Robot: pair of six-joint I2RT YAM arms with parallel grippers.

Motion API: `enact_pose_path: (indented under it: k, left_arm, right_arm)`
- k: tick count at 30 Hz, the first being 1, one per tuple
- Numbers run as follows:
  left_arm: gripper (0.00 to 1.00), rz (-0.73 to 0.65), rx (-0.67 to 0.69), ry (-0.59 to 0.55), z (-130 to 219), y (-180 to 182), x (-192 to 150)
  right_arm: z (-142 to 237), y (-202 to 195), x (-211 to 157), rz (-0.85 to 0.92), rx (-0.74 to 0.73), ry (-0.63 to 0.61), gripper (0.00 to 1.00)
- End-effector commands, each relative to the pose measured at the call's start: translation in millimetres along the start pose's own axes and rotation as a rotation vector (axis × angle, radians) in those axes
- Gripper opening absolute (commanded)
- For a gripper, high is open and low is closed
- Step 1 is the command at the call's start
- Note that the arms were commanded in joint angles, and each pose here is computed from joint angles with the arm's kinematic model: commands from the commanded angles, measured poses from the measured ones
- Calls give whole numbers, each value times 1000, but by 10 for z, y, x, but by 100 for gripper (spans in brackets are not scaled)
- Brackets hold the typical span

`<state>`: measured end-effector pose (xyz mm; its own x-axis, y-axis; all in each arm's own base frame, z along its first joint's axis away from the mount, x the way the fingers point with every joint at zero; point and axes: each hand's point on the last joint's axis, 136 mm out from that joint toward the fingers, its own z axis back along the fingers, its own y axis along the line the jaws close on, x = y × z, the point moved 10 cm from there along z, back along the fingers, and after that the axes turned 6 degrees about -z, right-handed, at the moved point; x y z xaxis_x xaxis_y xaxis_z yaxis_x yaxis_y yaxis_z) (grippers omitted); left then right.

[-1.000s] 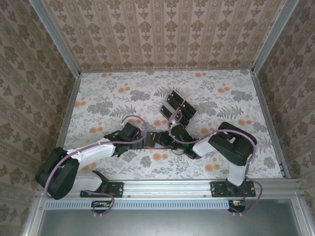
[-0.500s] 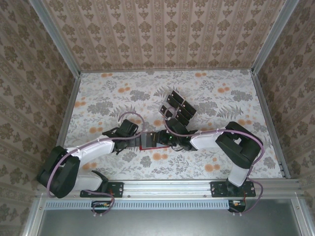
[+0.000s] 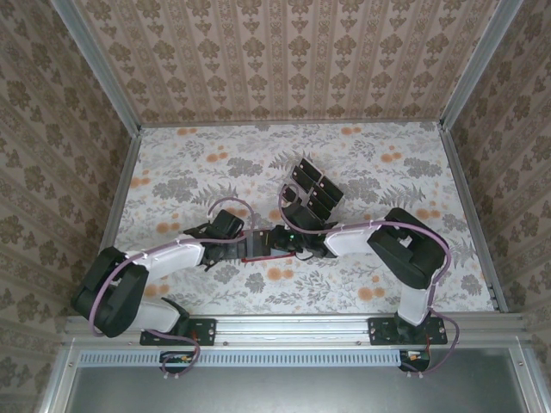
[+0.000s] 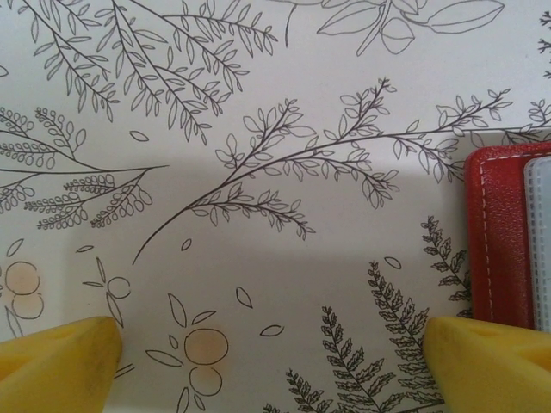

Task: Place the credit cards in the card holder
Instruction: Insert the credit card into the card slot.

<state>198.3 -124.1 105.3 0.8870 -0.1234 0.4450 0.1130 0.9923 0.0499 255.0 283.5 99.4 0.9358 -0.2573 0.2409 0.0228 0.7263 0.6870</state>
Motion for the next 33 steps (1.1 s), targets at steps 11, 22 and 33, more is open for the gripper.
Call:
enact_pose_path:
  k: [11,22,33]
  left_arm:
    - [100,15,-15,4,-39,-10,-11]
    - [100,33,-23,-49,141,-5,180]
    - [100,67,18,-33,129,114,152]
  right_arm:
    - [-128,102,8,3,25,62,9]
    - [-166,208,1,8,56,87,9]
    - [39,229,52,71,-54,39,30]
